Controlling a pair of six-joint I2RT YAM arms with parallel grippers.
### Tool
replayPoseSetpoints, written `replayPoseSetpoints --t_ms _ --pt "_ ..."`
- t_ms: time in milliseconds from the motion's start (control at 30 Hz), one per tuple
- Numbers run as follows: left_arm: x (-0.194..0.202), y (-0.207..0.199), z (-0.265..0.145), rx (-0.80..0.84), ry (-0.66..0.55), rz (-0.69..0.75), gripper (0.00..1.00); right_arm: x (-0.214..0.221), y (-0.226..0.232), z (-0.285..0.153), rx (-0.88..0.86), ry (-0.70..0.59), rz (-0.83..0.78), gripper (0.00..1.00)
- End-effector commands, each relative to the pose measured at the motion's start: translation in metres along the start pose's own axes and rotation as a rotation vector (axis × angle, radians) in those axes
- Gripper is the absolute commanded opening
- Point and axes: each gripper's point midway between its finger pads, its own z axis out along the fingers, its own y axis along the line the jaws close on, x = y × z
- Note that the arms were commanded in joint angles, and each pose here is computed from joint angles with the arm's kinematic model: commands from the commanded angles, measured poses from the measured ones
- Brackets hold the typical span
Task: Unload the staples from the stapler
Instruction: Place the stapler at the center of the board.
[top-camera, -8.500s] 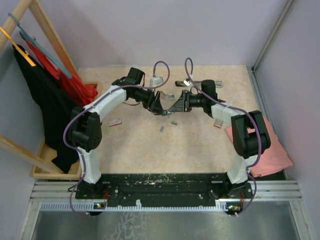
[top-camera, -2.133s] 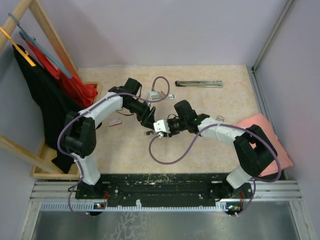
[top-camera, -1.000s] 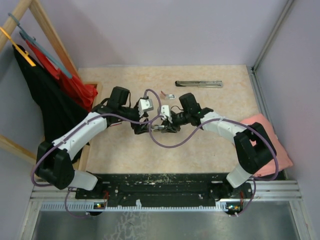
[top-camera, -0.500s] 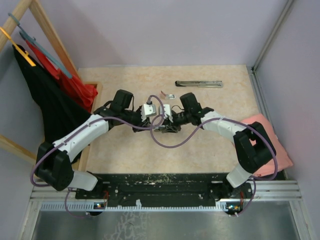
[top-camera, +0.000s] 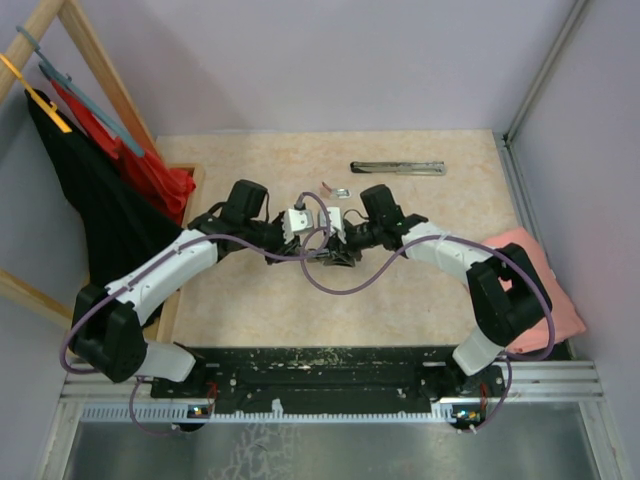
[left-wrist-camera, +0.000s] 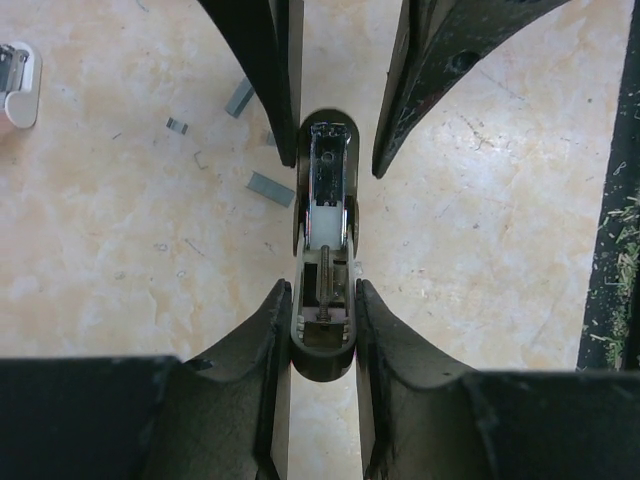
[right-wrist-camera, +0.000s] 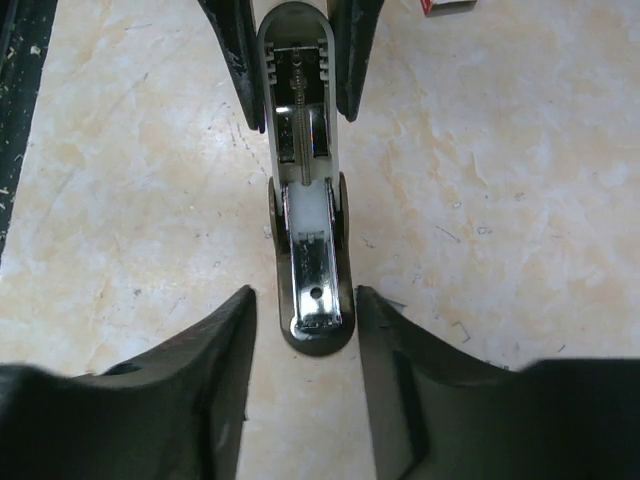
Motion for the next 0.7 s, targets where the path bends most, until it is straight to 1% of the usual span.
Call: replayPoseSetpoints --t_ms 0,33,100,200,533,667 --pt "-0.003 0.011 -0.005 -0.058 0.012 0.027 0.00 -0.024 -0.022 -0.009 0.044 -0.059 -0.037 0.48" --pt "-0.002 0.012 -0.005 -0.060 0.013 0.031 0.00 -0.023 -0.023 -0.010 0.050 -0.058 -0.037 0.54" --pt "-0.002 0.015 -0.006 -0.066 0.013 0.040 0.00 -0.021 -0.025 -0.012 0.061 -0.059 -0.039 0.61" --pt "-0.001 0.021 -0.007 -0.084 0.019 0.055 0.00 -0.019 -0.028 -0.016 0.079 -0.060 -0.040 0.67" --pt "0.021 0.063 -0.019 -0.156 0.041 0.064 0.00 -0.004 -0.046 -0.042 0.129 -0.073 -0.020 0.73" --pt "0.028 0.078 -0.023 -0.174 0.034 0.117 0.00 0.005 -0.056 -0.058 0.166 -0.082 -0.016 0.75"
